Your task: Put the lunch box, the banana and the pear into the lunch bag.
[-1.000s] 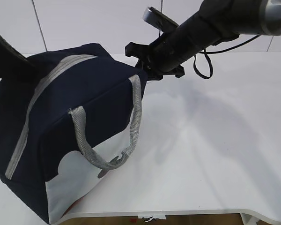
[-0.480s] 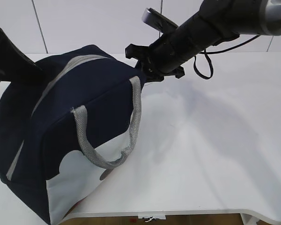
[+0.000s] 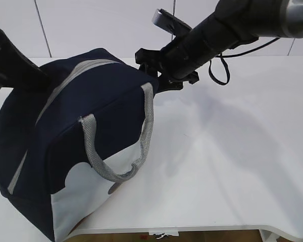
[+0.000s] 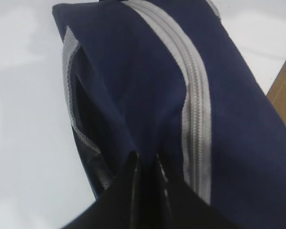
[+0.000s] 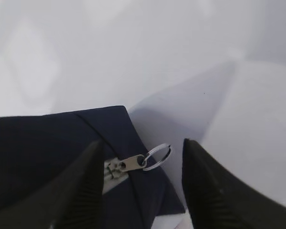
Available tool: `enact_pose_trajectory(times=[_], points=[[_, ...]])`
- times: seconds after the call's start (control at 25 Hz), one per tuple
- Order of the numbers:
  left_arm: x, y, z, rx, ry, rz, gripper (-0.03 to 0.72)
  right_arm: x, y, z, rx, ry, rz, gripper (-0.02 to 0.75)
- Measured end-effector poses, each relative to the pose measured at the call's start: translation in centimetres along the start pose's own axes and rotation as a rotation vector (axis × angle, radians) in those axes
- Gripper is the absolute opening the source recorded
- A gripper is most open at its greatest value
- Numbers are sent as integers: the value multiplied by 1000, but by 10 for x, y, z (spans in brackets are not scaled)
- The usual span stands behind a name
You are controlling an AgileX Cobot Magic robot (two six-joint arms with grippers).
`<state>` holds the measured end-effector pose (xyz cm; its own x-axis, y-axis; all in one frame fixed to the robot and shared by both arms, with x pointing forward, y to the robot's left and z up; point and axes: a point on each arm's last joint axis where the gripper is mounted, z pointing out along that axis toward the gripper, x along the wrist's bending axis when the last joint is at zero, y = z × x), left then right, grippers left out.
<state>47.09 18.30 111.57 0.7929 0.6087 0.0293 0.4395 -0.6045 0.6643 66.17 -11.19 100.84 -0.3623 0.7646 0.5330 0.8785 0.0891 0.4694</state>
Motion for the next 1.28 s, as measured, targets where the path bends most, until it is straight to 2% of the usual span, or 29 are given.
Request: enact_pose_trajectory(times=[0.48, 0.84, 1.28], points=[[0, 0, 0, -2, -2, -7, 38, 23, 24, -38, -10, -56, -218, 410], [0, 0, 0, -2, -3, -7, 52, 29, 33, -76, 139, -254, -316, 410], [0, 0, 0, -3, -4, -17, 76, 25, 34, -87, 163, -361, -320, 410]])
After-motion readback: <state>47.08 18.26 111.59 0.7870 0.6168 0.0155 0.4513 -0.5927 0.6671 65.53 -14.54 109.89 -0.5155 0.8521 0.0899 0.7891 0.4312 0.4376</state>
